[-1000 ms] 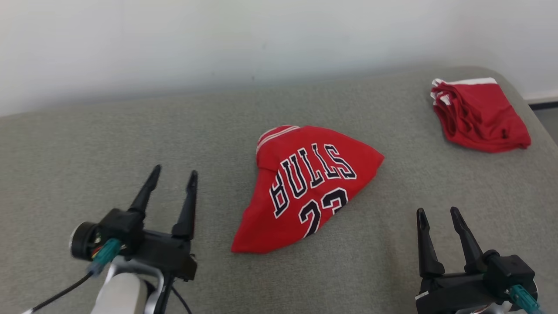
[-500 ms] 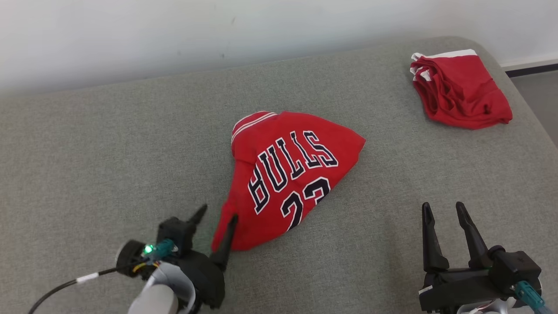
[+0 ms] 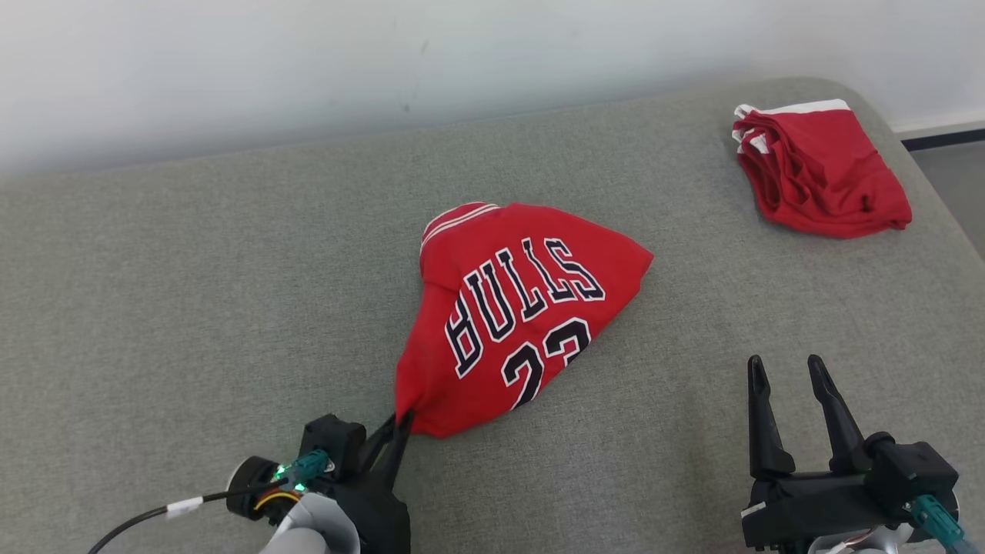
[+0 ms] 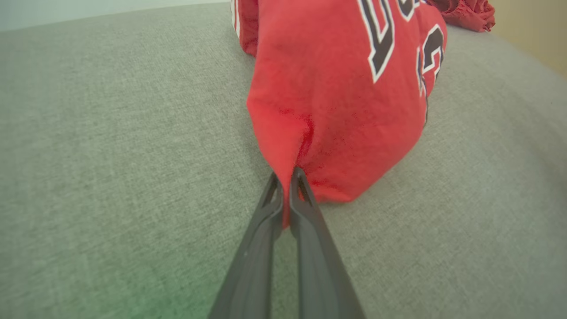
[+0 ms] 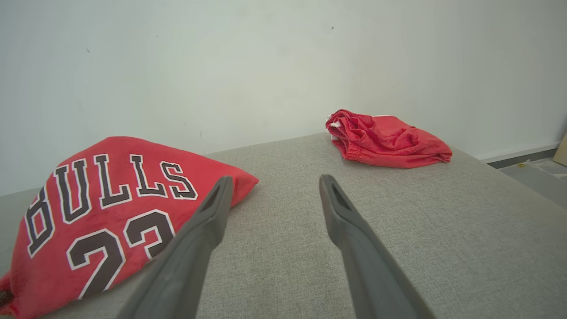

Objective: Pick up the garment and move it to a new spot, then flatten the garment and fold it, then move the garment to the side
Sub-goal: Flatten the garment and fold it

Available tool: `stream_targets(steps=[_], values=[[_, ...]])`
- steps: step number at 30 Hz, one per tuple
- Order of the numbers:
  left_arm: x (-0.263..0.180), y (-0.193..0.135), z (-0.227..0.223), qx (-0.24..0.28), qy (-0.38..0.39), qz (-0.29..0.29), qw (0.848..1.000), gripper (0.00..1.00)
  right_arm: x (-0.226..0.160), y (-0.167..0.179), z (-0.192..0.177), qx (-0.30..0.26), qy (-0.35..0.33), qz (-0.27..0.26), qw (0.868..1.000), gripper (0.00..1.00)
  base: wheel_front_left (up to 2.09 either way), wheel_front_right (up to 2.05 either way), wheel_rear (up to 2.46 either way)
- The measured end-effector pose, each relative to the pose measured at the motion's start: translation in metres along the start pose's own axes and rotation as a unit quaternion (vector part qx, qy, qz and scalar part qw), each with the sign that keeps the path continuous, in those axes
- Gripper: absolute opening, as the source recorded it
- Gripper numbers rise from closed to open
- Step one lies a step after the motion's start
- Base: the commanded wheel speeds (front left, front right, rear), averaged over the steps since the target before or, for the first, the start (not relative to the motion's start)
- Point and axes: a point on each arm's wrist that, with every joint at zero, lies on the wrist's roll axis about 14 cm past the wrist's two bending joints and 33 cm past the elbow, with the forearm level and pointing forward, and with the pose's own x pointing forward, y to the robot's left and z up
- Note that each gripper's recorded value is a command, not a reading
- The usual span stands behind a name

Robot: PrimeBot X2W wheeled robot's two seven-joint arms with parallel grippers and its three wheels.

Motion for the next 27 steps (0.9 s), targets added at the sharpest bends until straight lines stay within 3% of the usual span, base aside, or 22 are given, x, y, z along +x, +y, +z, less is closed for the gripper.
stream_targets(steps=[5, 10, 13, 14, 17, 27], values=[[-0.002, 0.011, 0.028, 0.006, -0.051, 0.016, 0.999, 0.00, -0.002, 0.004, 0.002, 0.002, -0.003, 0.006, 1.000, 1.00, 0.00, 0.00, 0.00], [-0.006, 0.019, 0.110, 0.061, -0.152, 0.016, 0.986, 0.00, -0.003, 0.010, 0.006, 0.005, -0.010, 0.015, 1.000, 1.00, 0.00, 0.00, 0.00], [-0.015, 0.016, 0.172, 0.111, -0.215, 0.009, 0.970, 0.00, -0.004, 0.014, 0.010, 0.007, -0.016, 0.021, 1.000, 1.00, 0.00, 0.00, 0.00], [-0.024, 0.013, 0.211, 0.143, -0.251, 0.008, 0.957, 0.00, -0.006, 0.017, 0.013, 0.009, -0.020, 0.025, 0.999, 1.00, 0.00, 0.00, 0.00], [-0.040, 0.014, 0.261, 0.193, -0.285, 0.014, 0.939, 0.00, -0.010, 0.019, 0.017, 0.014, -0.026, 0.029, 0.999, 1.00, 0.00, 0.00, 0.00], [-0.071, 0.010, 0.358, 0.285, -0.345, 0.031, 0.894, 0.00, -0.028, -0.002, 0.018, 0.021, -0.029, -0.005, 0.999, 1.00, 0.00, 0.00, 0.00]])
